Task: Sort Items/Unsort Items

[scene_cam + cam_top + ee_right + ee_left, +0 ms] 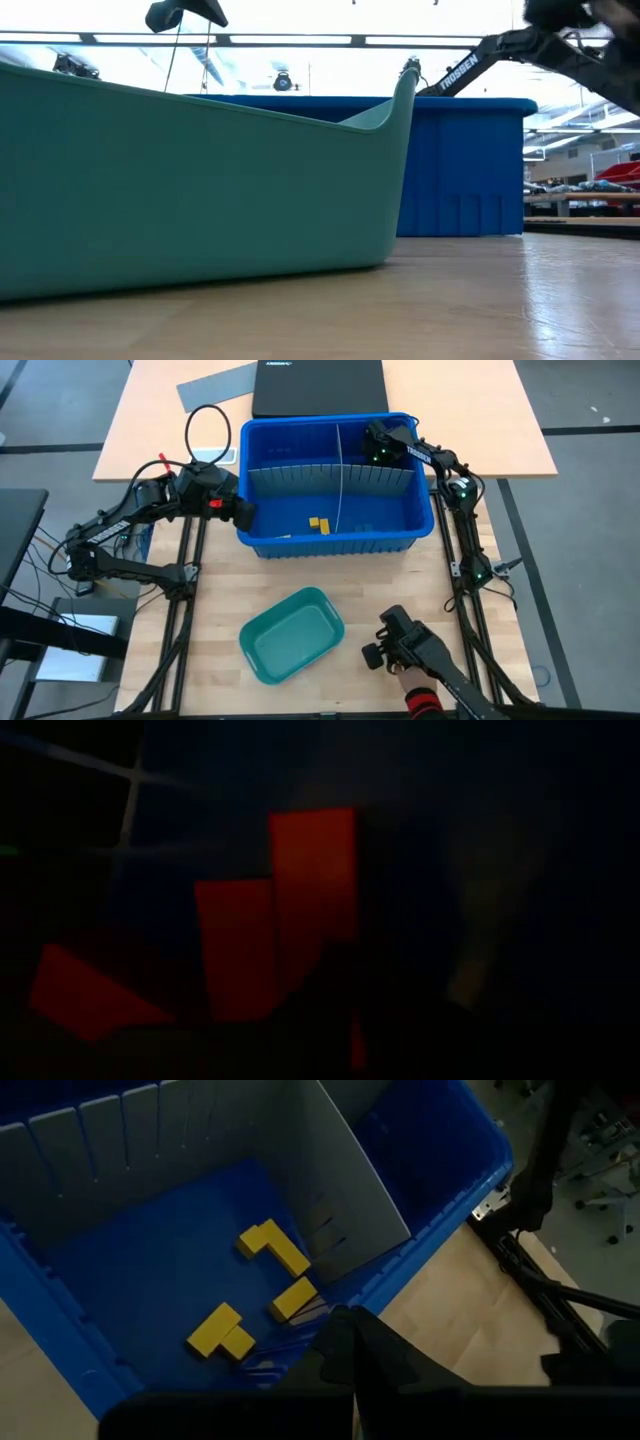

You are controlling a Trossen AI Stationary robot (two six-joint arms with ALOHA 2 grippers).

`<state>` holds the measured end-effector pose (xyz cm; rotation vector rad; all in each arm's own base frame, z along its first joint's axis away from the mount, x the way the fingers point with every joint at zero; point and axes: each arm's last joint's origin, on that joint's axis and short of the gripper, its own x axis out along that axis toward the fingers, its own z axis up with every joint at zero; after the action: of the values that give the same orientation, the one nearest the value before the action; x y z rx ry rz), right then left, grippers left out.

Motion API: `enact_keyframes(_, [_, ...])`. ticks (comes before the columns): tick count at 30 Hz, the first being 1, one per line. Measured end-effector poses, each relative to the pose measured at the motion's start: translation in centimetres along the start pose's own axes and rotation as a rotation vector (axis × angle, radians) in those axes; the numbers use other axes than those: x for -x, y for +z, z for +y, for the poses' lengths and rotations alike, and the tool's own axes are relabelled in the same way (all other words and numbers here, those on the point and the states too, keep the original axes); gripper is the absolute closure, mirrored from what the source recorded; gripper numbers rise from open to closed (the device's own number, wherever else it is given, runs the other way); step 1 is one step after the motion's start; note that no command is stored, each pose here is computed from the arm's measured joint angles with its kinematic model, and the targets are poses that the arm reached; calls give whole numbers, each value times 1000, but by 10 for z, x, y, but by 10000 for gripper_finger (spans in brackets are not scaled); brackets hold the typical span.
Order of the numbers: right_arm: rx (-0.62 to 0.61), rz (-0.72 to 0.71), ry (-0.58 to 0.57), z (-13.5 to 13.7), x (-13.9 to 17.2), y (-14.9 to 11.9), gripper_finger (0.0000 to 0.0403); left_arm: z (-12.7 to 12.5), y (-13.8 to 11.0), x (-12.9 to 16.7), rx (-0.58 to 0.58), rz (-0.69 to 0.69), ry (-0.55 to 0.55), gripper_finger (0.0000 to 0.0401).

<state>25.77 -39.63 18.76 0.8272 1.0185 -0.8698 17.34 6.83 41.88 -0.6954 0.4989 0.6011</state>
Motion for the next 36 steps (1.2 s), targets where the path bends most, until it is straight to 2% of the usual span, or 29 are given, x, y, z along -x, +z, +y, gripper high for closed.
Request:
enact_keyframes(4, [37,-28,14,4,21,14,398,0,0,0,-15,0,0,400])
enact_keyframes(12, [76,-124,146,18,84,35,401,0,0,0,-25,-1,0,400])
enact_keyframes(20, [103,-181,320,29,133,32,402,0,0,0,-47,-1,0,400])
enact_keyframes(22, [110,-202,309,30,142,31,402,0,0,0,-50,-1,-1,400])
enact_keyframes(24, [108,-222,240,29,144,31,400,0,0,0,-58,-1,0,400])
enact_keyframes(27, [101,-191,201,26,138,30,383,0,0,0,-72,-1,-1,400])
enact_keyframes(31, [117,-122,232,26,127,26,342,0,0,0,-72,-2,-1,400])
enact_keyframes(36, [181,-154,289,34,143,25,281,0,0,0,-73,3,-9,400])
